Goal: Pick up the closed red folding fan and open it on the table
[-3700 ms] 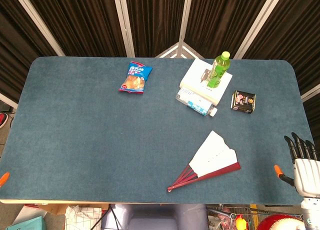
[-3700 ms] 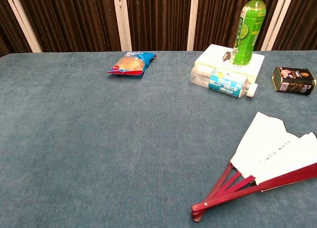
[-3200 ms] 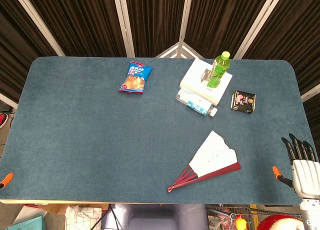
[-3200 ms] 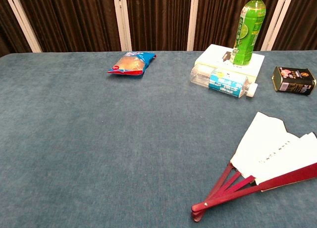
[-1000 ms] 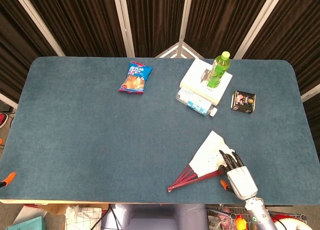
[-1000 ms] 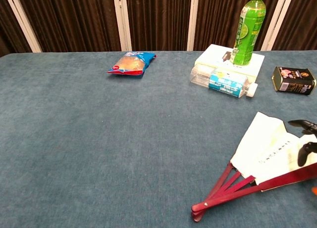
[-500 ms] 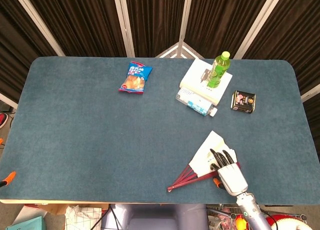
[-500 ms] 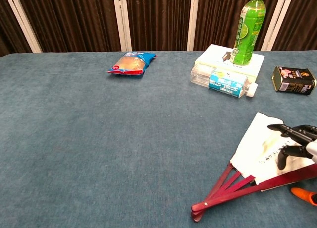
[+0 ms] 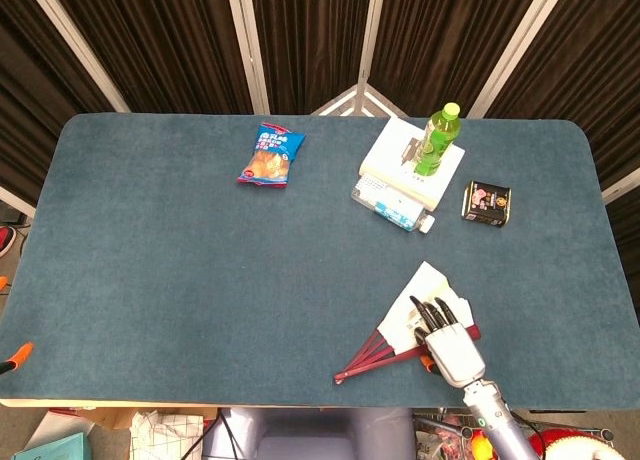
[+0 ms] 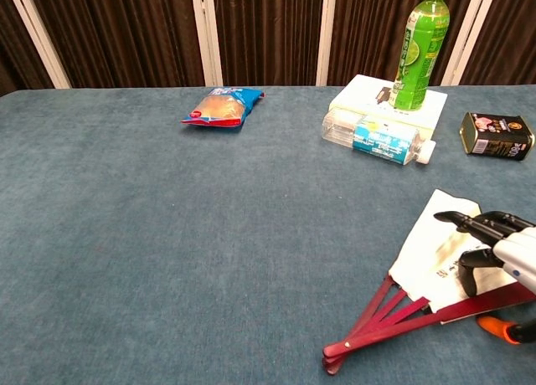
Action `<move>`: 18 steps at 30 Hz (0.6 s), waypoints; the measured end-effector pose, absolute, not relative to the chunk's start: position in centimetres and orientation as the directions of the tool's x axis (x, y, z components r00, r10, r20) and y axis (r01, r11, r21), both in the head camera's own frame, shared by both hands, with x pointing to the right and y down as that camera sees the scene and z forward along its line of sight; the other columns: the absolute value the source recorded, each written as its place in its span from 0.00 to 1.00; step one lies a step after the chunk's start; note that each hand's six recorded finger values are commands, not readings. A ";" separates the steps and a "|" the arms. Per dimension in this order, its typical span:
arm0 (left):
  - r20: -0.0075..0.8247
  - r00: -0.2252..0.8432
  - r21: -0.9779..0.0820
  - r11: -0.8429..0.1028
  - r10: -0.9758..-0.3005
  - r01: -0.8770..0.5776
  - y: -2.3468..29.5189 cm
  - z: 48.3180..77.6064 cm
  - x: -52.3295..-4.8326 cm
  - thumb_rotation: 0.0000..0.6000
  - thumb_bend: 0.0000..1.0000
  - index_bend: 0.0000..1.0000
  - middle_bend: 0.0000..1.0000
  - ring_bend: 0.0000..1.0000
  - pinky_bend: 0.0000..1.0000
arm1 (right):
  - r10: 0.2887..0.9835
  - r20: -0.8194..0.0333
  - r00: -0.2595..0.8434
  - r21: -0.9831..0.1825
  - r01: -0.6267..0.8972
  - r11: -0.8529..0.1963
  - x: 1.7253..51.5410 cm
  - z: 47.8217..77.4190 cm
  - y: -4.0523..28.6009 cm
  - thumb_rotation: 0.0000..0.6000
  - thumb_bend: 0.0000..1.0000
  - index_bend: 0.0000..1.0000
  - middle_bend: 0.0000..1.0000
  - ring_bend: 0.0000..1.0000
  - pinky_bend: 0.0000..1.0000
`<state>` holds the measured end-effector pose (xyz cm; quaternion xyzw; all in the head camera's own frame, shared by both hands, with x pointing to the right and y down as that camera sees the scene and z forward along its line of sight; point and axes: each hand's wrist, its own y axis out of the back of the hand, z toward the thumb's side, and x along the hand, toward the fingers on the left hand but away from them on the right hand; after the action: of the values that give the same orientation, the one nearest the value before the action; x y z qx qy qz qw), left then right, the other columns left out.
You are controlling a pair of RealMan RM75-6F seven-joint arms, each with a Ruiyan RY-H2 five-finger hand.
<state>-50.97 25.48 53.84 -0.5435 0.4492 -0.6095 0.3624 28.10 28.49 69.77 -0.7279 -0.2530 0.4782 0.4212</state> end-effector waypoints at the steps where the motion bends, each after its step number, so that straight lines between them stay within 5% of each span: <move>1: 0.337 -0.146 -0.942 -0.334 -0.930 -0.046 25.5 53.8 -51.0 1.00 0.07 0.12 0.00 0.00 0.00 | 0.771 -0.483 0.416 -0.855 -0.034 -0.517 28.0 69.8 28.4 1.00 0.27 0.51 0.06 0.16 0.12; 18: 0.337 -0.148 -0.941 -0.334 -0.930 -0.048 25.5 53.8 -51.0 1.00 0.07 0.12 0.00 0.00 0.00 | 0.807 -0.409 0.426 -0.890 0.010 -0.456 28.1 67.6 25.3 1.00 0.38 0.72 0.10 0.19 0.14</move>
<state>-50.99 25.48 53.84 -0.5432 0.4498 -0.6099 0.3615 28.13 25.29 67.61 -0.7219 -0.2830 0.4550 0.4380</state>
